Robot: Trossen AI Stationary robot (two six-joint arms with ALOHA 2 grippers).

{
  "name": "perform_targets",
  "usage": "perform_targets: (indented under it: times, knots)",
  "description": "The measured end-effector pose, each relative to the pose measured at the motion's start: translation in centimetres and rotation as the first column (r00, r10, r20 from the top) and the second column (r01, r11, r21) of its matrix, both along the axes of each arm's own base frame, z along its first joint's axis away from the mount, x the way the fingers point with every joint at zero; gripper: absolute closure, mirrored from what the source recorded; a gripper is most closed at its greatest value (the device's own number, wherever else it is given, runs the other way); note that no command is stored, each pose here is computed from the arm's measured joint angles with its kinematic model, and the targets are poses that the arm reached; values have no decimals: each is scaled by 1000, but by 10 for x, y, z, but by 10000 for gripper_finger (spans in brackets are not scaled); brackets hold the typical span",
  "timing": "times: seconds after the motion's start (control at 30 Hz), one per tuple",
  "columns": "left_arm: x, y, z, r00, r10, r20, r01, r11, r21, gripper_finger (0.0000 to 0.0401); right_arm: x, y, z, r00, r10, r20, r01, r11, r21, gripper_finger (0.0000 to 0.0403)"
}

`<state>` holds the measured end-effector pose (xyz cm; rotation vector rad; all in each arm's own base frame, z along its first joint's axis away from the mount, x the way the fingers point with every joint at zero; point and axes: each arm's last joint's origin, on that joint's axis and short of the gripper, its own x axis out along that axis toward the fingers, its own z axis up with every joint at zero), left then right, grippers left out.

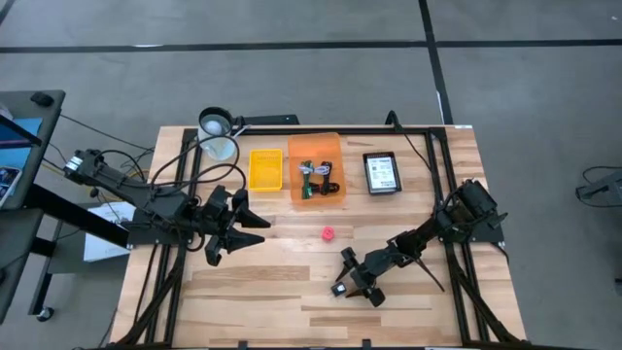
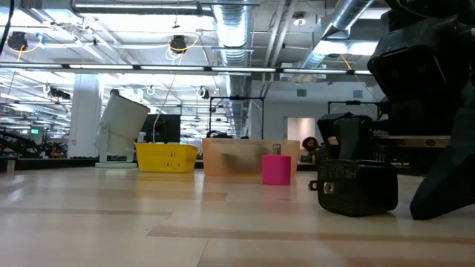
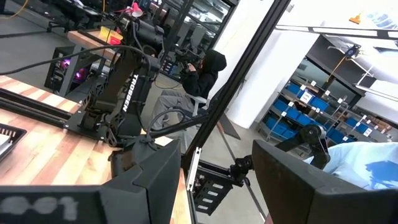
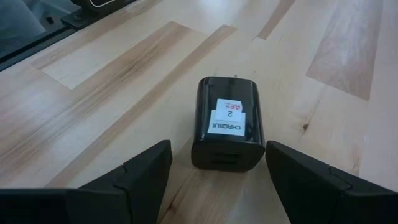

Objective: Pick and place items into bin
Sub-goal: Put the black charger adapter into the yellow bin

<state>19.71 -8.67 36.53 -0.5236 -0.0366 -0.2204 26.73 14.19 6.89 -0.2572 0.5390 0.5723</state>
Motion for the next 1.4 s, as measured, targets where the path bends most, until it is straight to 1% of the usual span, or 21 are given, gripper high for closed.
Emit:
perform_targets:
  times: [0.4,1.4]
  knots:
    - [0,0,0,1000,0,0,0,1000,1,212,3,1,2,1000,11,18,-11,1000,-16,143]
    - [0,0,-1,1000,0,-10,1,1000,5,212,5,-3,2,1000,-3,18,3,1000,-12,143]
